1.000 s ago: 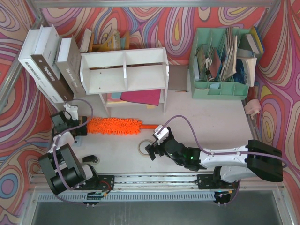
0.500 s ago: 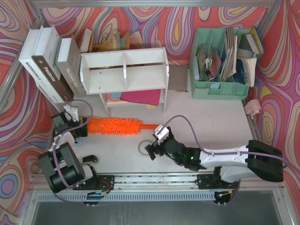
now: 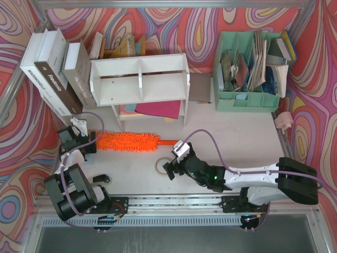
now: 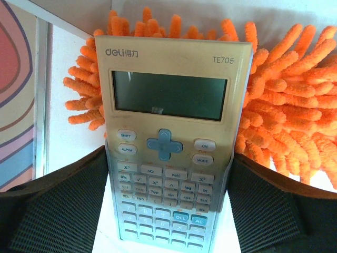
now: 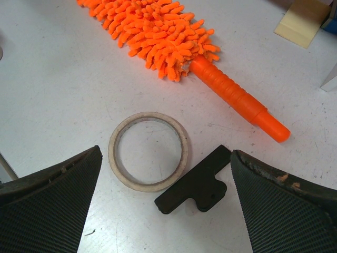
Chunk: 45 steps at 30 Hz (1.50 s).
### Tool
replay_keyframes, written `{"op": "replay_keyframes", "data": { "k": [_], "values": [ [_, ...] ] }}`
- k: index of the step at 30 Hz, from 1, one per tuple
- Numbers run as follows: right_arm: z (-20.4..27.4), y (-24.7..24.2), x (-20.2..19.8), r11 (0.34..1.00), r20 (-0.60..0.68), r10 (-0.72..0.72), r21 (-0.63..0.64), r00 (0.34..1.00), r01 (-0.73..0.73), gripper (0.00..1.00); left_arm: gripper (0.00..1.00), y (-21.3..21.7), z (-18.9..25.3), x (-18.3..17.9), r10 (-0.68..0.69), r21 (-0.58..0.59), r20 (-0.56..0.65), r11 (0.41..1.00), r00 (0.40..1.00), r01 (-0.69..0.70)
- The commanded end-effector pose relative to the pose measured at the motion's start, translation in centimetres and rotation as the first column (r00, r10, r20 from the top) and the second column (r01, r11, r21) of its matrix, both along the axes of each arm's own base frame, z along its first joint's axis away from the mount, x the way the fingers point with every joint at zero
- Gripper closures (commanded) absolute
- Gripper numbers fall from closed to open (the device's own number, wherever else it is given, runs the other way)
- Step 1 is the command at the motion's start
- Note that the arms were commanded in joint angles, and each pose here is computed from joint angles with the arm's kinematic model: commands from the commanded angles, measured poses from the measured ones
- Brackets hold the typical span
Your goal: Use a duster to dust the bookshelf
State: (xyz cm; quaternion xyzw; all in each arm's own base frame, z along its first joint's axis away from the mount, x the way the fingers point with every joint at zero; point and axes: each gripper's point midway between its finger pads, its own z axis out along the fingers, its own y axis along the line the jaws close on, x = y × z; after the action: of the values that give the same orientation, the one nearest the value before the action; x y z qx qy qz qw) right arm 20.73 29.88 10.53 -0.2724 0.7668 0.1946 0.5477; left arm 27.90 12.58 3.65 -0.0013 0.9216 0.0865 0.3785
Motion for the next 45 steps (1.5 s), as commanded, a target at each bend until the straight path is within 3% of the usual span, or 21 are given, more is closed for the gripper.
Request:
{"op": "replay_keyframes", "data": {
  "k": [1, 27, 45],
  "values": [
    [1.6, 0.7, 0.5, 0.999, 0.017, -0.009, 0.052, 1.000, 0.008, 0.03, 0.26, -0.4, 0.7, -0.2, 0.003, 0.007, 0.026, 1.000, 1.000, -0.003],
    [2.4, 0.4, 0.6, 0.997, 0.030, -0.019, 0.069, 0.999, 0.017, 0.03, 0.28, -5.2, 3.3, -2.7, -0.115, 0.031, 0.047, 0.993, 0.992, 0.113],
    [2.4, 0.3, 0.8, 0.997, 0.032, -0.034, 0.064, 0.999, 0.032, 0.03, 0.32, -8.9, 4.4, -2.5, -0.277, 0.056, 0.057, 0.960, 0.959, 0.274]
  ]
}}
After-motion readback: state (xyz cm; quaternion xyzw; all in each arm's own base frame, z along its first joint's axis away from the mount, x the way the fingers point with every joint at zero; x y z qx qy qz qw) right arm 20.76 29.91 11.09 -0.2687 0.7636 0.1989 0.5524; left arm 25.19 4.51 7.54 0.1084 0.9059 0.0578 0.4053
